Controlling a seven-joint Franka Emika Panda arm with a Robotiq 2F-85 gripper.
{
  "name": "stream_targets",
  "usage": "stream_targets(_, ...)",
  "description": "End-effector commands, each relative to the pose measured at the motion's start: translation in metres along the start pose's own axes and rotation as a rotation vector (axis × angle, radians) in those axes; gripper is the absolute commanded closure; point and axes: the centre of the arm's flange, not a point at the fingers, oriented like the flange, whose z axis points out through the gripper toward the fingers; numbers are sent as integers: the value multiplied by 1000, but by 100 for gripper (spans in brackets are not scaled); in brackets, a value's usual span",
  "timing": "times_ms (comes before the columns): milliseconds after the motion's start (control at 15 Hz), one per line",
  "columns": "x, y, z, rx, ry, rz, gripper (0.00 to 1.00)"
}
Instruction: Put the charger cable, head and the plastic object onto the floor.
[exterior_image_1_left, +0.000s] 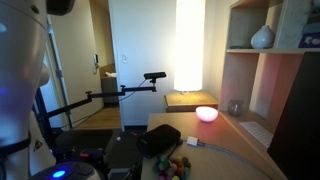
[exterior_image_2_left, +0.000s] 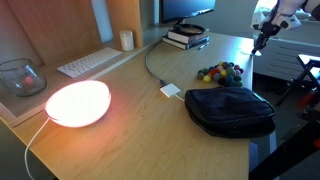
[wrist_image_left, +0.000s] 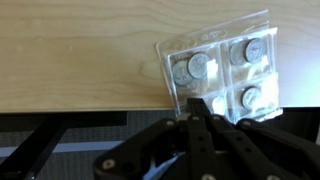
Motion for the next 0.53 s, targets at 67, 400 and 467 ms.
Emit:
stream_targets(67,41,7,17,2,54,-53,100)
stream_targets(400,61,4,28,0,92,-62,100)
stream_targets(467,63,4,28,3,97,-63,100)
